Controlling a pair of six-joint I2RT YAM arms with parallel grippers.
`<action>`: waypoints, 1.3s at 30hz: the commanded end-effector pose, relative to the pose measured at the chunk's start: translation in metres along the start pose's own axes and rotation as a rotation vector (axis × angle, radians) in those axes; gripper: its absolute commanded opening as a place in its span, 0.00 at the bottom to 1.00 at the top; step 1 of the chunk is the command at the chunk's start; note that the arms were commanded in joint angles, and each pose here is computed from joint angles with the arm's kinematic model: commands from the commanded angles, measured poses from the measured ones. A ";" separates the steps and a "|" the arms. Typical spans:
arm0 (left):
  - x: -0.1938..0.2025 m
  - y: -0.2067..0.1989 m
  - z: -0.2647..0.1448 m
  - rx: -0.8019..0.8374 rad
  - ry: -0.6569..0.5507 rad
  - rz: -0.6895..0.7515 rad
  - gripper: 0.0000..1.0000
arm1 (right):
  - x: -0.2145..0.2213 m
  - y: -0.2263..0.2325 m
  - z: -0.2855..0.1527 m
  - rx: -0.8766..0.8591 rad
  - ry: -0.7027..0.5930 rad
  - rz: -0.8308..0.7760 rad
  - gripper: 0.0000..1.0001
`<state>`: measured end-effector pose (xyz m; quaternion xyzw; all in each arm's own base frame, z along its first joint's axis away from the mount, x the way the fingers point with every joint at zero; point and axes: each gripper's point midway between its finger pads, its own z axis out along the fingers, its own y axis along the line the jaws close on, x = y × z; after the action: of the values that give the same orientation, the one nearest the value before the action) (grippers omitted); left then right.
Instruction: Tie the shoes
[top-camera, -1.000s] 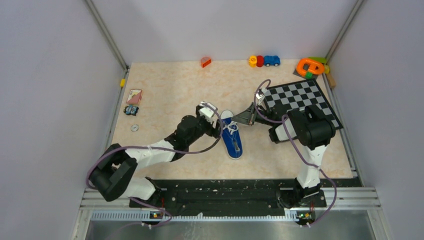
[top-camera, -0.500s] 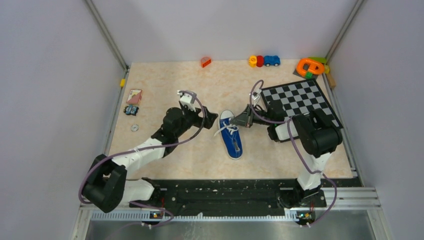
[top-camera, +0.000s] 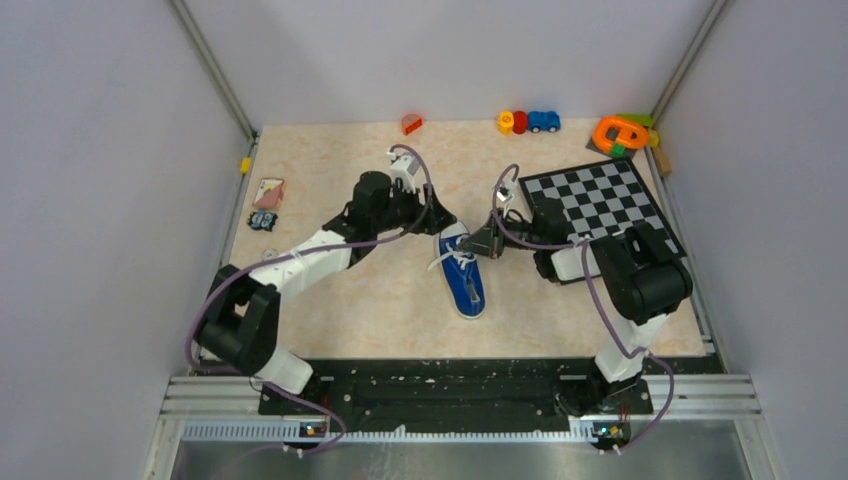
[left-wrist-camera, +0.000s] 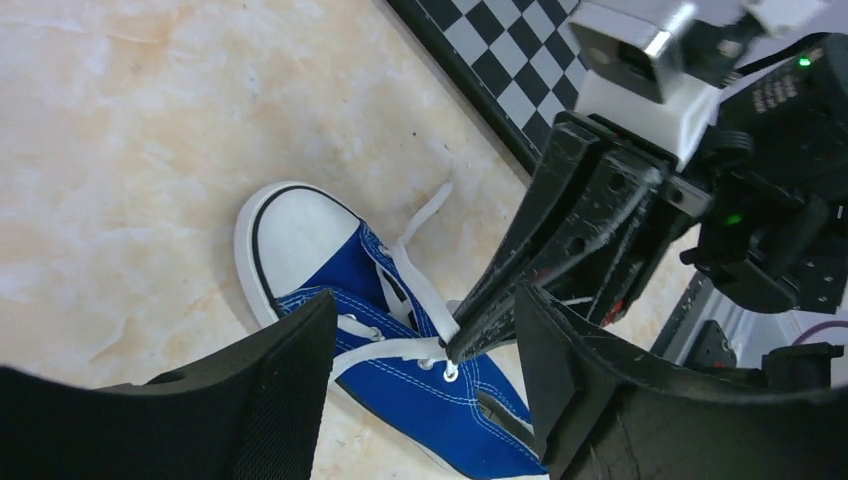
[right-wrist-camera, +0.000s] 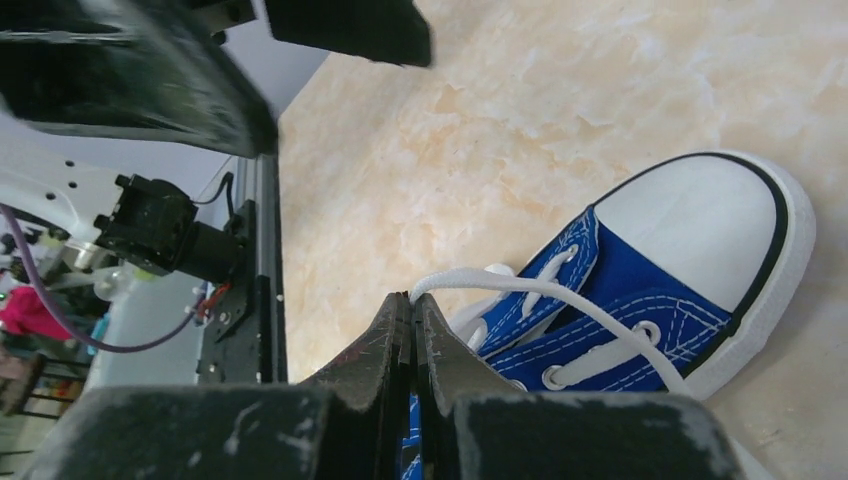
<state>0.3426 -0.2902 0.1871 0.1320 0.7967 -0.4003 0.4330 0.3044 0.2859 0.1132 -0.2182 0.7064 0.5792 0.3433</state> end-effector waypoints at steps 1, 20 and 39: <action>0.013 -0.007 0.012 0.049 0.170 -0.124 0.68 | -0.011 0.016 0.002 -0.017 -0.004 -0.187 0.00; 0.039 -0.001 0.039 0.143 0.412 -0.333 0.55 | -0.009 0.018 0.001 -0.026 -0.006 -0.296 0.00; 0.043 -0.012 0.050 0.201 0.440 -0.380 0.09 | -0.009 0.019 0.004 -0.010 0.010 -0.293 0.00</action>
<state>0.3385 -0.3361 0.1196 0.0853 0.8570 -0.4917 0.1284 0.2964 0.2874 0.1091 -0.2990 0.6920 0.5306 0.3876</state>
